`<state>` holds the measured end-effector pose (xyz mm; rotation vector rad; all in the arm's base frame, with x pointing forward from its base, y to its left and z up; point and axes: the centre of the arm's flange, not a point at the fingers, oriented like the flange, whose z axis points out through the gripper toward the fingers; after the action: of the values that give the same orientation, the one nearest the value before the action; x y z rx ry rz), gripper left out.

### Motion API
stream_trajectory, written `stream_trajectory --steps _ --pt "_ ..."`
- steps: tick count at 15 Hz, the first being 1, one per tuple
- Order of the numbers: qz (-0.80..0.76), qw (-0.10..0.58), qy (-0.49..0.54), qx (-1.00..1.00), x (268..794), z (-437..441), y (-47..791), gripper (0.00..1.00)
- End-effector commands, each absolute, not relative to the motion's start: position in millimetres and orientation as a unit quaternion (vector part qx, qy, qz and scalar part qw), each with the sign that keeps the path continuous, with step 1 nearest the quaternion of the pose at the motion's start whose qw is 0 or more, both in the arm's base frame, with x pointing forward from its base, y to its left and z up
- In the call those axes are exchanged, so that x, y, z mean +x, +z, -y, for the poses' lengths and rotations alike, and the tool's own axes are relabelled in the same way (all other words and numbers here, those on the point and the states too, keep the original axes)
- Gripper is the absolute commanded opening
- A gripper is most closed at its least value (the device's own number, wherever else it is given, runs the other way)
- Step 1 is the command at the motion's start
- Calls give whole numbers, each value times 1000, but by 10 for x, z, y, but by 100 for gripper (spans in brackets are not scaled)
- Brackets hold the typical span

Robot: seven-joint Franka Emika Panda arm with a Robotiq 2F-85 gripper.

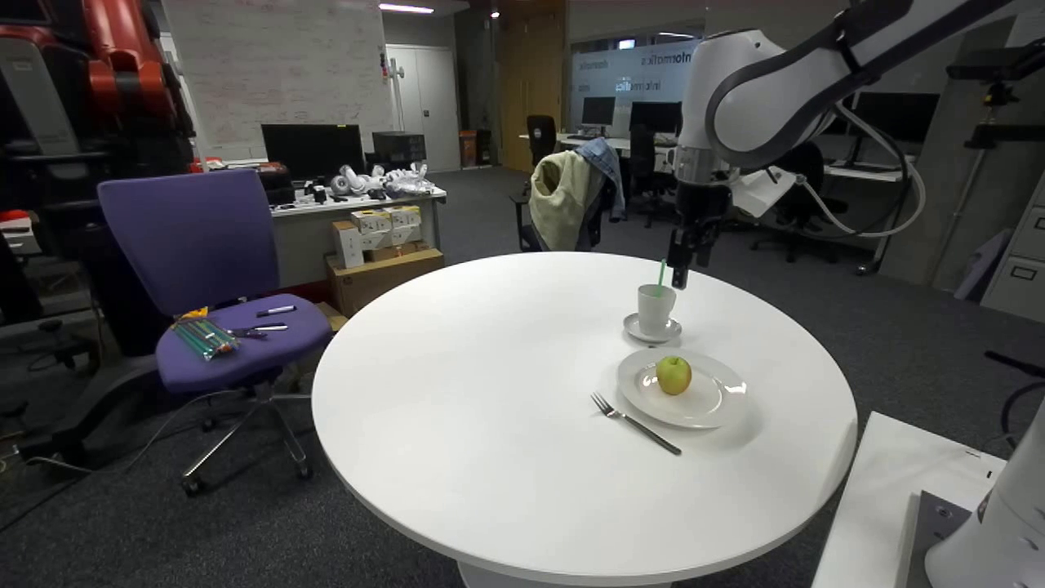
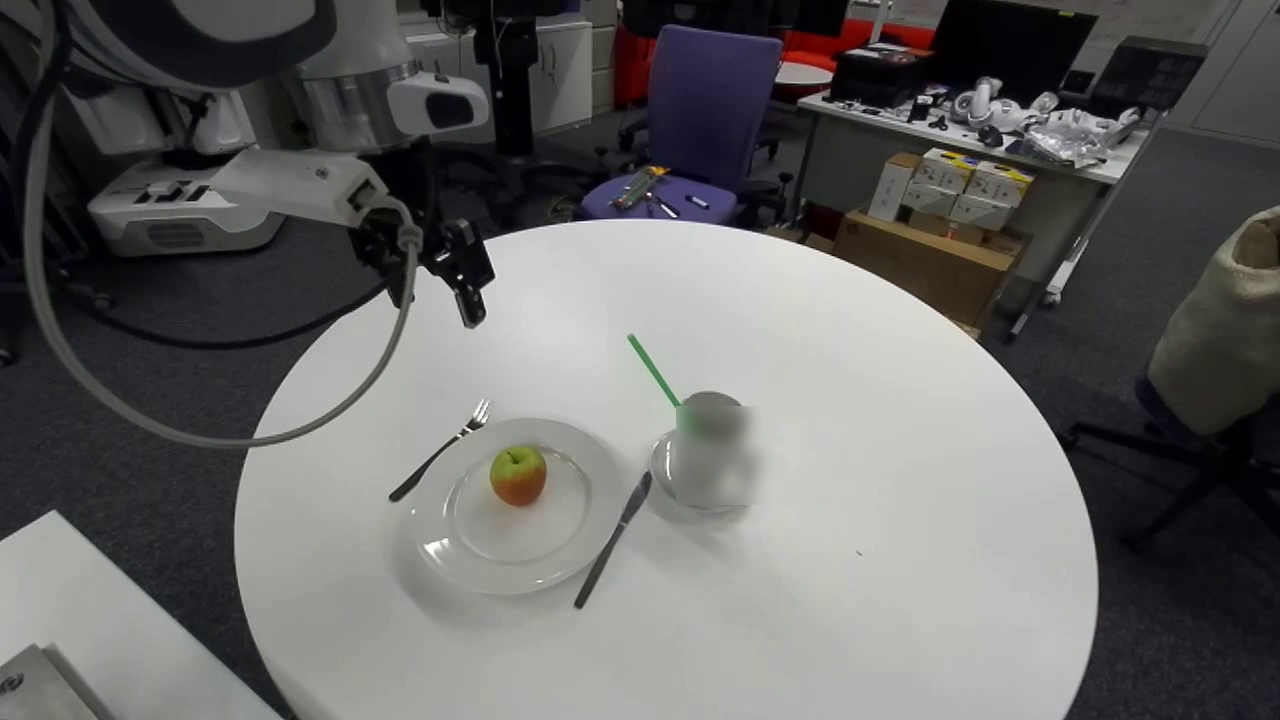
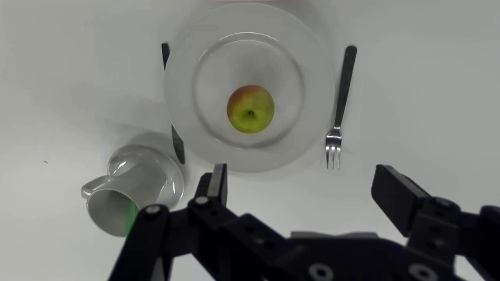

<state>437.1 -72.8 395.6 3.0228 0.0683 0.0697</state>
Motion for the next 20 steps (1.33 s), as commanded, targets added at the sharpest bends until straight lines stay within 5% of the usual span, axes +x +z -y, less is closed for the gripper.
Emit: stream_trajectory --steps 1,11,20 --pt "-60 72 -7 996 4571 812 3549 100" --pt "-109 77 -22 991 4924 993 2454 100" --pt "-74 66 -33 995 4905 950 2336 100"
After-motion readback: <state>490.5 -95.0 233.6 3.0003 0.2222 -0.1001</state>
